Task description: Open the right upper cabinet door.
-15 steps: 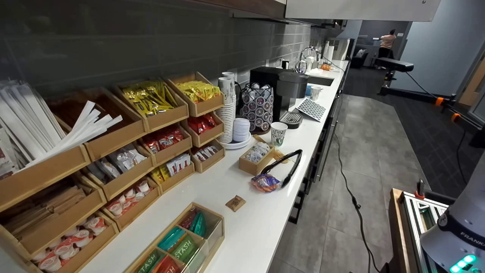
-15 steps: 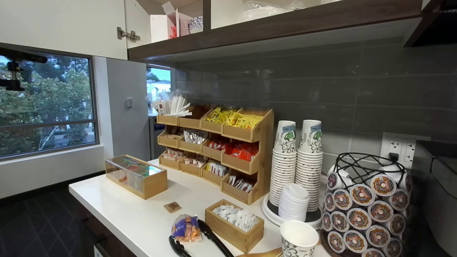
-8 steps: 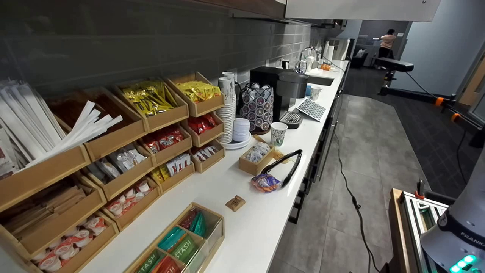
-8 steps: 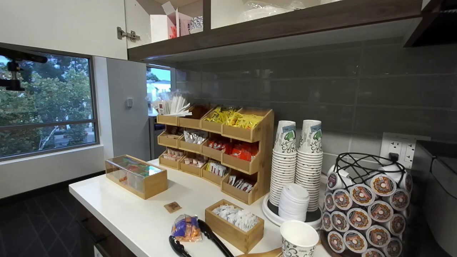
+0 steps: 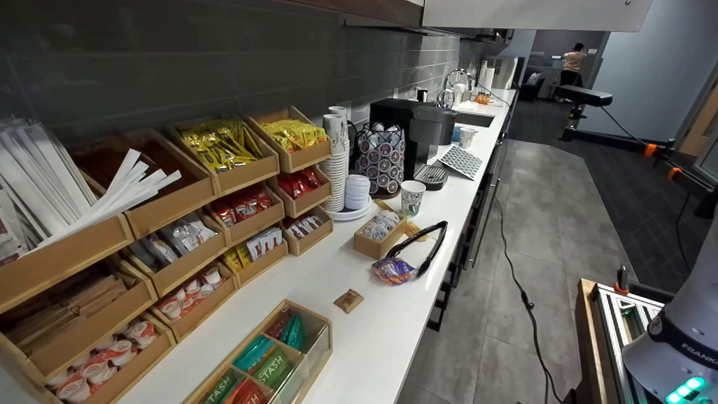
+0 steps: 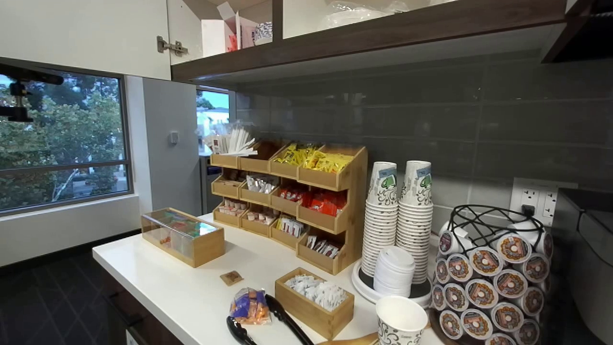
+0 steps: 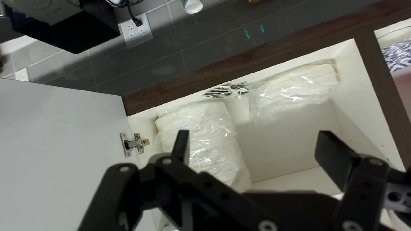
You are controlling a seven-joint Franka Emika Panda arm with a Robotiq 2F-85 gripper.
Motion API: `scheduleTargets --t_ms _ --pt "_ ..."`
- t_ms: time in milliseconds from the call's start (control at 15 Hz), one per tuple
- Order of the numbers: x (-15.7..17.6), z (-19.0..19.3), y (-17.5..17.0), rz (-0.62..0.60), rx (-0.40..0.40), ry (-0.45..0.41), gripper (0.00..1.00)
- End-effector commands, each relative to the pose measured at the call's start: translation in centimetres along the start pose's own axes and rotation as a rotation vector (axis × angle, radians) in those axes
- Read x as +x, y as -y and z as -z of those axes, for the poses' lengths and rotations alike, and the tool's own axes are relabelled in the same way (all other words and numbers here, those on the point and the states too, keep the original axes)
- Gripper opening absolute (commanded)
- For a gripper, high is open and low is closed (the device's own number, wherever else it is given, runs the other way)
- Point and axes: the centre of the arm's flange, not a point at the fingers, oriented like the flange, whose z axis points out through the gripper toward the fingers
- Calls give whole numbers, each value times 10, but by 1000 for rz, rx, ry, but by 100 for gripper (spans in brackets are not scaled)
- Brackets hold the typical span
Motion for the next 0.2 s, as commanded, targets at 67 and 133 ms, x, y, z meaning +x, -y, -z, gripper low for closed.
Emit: scheduleTargets --t_ms 67,133 --pt "0 0 0 1 0 0 100" --pt "-1 0 0 1 0 0 100"
